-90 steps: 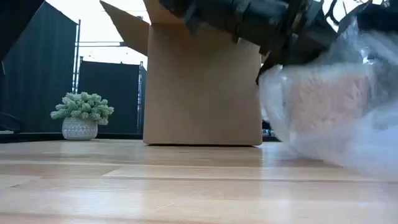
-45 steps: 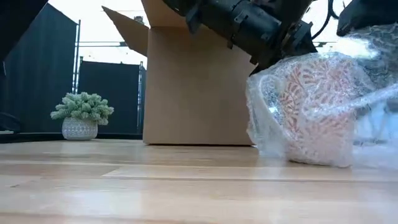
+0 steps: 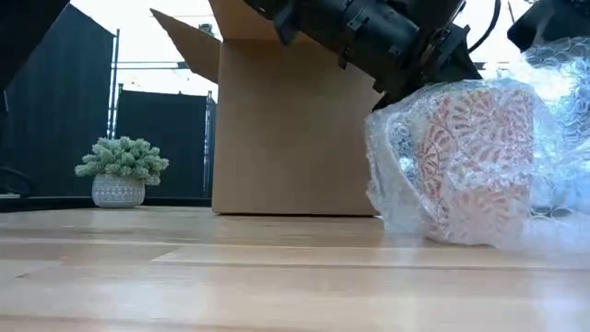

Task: Wrap mug
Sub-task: Wrap the orange mug in the bubble wrap

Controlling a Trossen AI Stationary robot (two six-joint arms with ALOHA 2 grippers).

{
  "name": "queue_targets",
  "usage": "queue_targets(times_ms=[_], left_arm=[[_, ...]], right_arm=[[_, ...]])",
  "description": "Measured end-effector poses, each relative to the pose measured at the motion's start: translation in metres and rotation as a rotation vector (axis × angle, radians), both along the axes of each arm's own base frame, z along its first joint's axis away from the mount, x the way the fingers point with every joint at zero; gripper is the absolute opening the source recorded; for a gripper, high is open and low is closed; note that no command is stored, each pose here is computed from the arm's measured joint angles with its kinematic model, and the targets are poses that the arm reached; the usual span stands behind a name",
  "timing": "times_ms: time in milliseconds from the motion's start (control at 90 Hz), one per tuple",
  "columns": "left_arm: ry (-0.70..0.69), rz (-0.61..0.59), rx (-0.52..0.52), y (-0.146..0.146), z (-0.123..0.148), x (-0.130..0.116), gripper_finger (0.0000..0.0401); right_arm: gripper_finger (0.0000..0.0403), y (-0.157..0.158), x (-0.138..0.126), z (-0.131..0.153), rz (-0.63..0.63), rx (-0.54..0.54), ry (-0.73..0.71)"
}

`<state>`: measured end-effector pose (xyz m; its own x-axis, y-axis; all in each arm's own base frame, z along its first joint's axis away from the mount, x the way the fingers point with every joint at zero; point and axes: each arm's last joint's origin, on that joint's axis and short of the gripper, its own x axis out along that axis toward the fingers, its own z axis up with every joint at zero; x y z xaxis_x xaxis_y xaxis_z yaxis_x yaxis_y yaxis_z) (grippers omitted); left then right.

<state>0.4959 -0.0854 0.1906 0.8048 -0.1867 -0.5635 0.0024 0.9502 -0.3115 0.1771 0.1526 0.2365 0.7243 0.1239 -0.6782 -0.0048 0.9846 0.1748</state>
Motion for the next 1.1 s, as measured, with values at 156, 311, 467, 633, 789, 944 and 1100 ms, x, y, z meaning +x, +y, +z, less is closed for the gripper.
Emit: queue_targets(times_ms=[156,311,467,633,789,944,1100], left_arm=[[-0.006,-0.012,0.017,0.0,0.0,0.0,0.0],[-0.007,-0.015,0.022,0.0,0.0,0.0,0.0],[-0.011,-0.032,0.043,-0.001,0.0,0.0,0.0],[-0.012,-0.034,0.044,-0.002,0.0,0.0,0.0],[-0.012,-0.033,0.043,-0.002,0.0,0.0,0.0],[-0.012,-0.033,0.043,-0.002,0.0,0.0,0.0],[-0.011,-0.029,0.038,-0.002,0.0,0.0,0.0]], right_arm=[[0.0235,0.009,0.005,-0.005,0.027,-0.036,-0.034],[0.0235,0.017,0.012,-0.014,0.058,-0.066,-0.04],[0.0235,0.022,0.018,-0.025,0.083,-0.137,-0.041],[0.0235,0.023,0.022,-0.031,0.099,-0.177,-0.033],[0.0235,0.022,0.023,-0.032,0.113,-0.229,-0.044],[0.0235,0.023,0.023,-0.032,0.13,-0.241,-0.042],[0.0235,0.022,0.024,-0.032,0.166,-0.28,-0.046]])
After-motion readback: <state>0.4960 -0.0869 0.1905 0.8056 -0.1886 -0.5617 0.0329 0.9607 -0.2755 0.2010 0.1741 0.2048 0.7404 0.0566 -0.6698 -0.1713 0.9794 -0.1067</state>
